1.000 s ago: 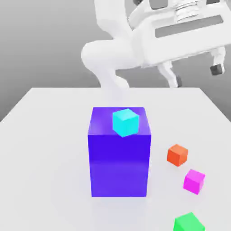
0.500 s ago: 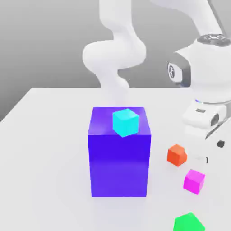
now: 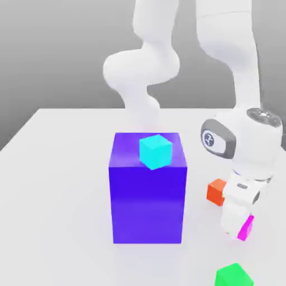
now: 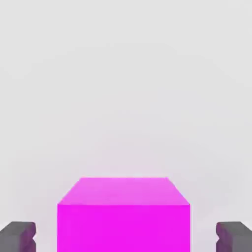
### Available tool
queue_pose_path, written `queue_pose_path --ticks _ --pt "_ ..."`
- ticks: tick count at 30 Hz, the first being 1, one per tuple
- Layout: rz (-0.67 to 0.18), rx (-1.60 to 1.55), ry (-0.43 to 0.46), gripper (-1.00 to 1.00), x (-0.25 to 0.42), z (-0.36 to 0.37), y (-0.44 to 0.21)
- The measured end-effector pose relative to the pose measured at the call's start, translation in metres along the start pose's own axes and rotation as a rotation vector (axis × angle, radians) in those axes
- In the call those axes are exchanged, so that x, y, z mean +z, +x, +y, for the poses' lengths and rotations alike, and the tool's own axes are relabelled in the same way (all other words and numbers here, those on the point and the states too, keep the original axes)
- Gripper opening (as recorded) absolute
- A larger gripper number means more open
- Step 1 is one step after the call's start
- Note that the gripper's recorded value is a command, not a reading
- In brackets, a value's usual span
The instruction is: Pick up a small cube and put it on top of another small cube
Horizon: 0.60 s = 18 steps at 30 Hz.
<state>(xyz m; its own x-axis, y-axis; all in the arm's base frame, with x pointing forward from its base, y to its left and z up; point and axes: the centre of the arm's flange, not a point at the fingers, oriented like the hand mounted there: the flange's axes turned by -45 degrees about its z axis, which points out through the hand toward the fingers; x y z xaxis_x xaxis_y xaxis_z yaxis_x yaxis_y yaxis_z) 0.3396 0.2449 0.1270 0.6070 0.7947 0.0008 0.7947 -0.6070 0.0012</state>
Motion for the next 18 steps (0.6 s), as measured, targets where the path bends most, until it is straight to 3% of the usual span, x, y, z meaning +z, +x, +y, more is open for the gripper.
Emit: queue_pose_path --ticks 5,13,18 --pt "0.000 0.000 -0.001 -1.00 -0.001 0.000 0.000" --pt "0.000 0.001 0.000 -1.00 -0.060 0.000 0.000" --pt "0.000 0.248 0.002 -1.00 -0.075 0.034 0.017"
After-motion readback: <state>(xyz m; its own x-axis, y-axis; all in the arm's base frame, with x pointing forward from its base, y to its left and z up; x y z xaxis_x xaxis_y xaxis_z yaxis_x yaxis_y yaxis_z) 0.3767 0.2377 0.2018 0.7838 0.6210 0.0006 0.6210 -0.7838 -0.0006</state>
